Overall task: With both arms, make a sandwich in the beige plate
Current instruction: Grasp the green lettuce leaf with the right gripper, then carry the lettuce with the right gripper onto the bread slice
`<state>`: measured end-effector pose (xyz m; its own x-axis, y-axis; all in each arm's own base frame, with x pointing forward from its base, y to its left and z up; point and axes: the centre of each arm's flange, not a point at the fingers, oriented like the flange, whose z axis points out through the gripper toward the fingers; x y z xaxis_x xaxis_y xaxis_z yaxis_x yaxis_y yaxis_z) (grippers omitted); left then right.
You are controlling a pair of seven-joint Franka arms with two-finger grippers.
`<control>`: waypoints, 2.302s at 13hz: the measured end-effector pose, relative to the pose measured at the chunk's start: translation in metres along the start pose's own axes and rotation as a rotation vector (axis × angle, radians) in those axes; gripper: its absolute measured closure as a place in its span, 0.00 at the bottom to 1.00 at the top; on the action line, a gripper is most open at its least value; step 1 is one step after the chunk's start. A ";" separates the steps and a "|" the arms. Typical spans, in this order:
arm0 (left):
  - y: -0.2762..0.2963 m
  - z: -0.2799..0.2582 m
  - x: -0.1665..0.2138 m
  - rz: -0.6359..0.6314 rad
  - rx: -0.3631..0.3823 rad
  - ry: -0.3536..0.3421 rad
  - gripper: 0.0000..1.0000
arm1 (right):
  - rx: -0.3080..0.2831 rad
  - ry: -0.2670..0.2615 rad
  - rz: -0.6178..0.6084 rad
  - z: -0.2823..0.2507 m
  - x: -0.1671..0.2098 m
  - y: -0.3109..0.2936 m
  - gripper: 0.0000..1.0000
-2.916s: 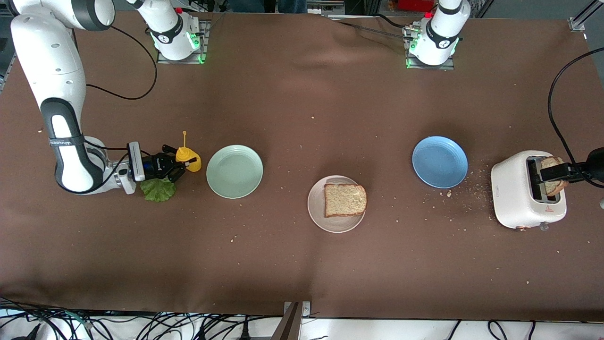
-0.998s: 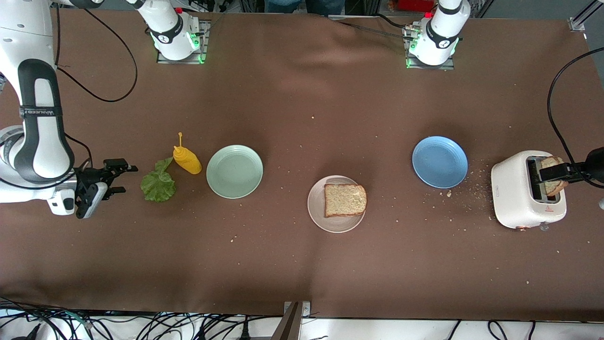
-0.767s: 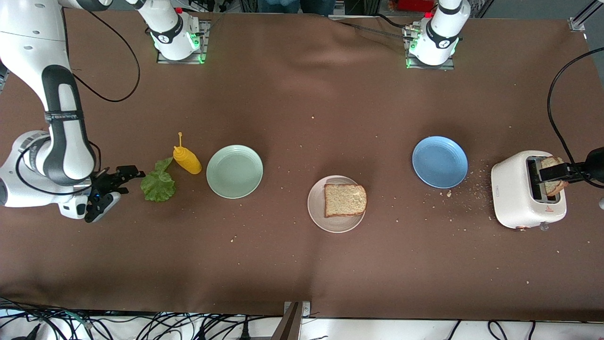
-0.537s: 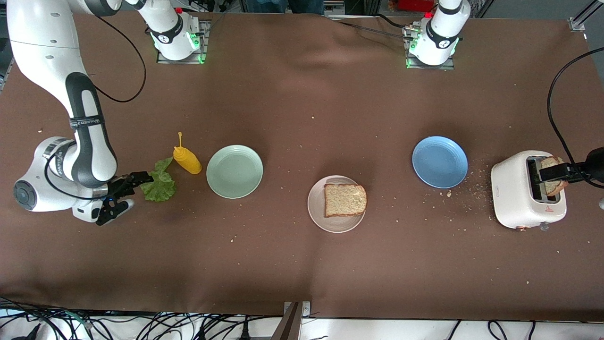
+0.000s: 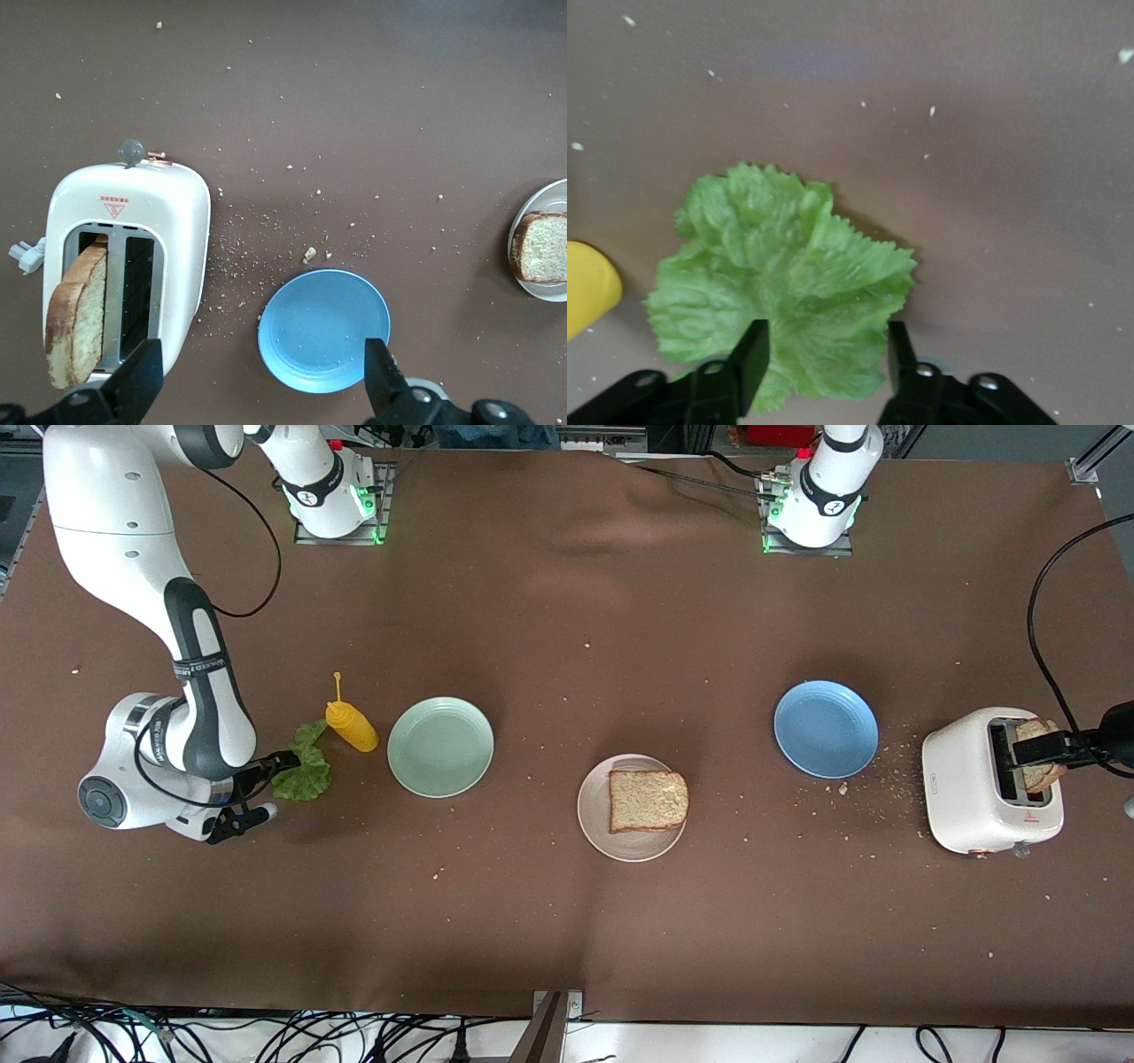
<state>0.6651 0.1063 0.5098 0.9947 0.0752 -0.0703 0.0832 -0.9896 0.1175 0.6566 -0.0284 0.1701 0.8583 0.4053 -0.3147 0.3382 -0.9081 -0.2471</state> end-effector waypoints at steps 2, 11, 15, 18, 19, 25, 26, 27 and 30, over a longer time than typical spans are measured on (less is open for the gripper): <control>0.000 0.000 0.000 0.000 0.000 0.000 0.00 | -0.008 -0.002 0.004 0.001 -0.001 0.003 0.68; 0.000 0.000 0.000 0.000 0.000 0.000 0.00 | -0.027 -0.012 0.000 -0.042 0.002 -0.005 0.94; 0.000 0.000 0.000 0.000 0.000 0.000 0.00 | -0.031 -0.023 -0.004 -0.114 0.000 -0.024 0.94; 0.000 0.000 0.000 0.000 0.001 0.000 0.00 | -0.026 -0.035 -0.003 -0.147 -0.004 -0.036 0.94; -0.001 0.000 0.000 0.001 0.010 -0.002 0.00 | -0.022 -0.044 0.007 -0.160 -0.007 -0.042 0.94; -0.005 0.000 -0.001 -0.001 0.038 -0.006 0.00 | -0.052 -0.065 0.115 -0.246 -0.019 -0.157 0.94; -0.005 0.000 -0.001 -0.001 0.038 -0.006 0.00 | -0.047 -0.058 0.140 -0.253 -0.020 -0.187 0.94; -0.005 0.000 -0.001 -0.001 0.038 -0.006 0.00 | -0.021 -0.050 0.174 -0.257 -0.019 -0.215 0.94; -0.005 0.000 -0.001 -0.001 0.038 -0.006 0.00 | 0.128 -0.038 0.308 -0.262 -0.014 -0.276 0.94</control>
<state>0.6639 0.1114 0.5095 0.9943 0.0753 -0.0761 0.0813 -0.9935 0.0797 0.6522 0.1884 0.4827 0.8971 0.1193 -0.4255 0.0115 -0.9688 -0.2474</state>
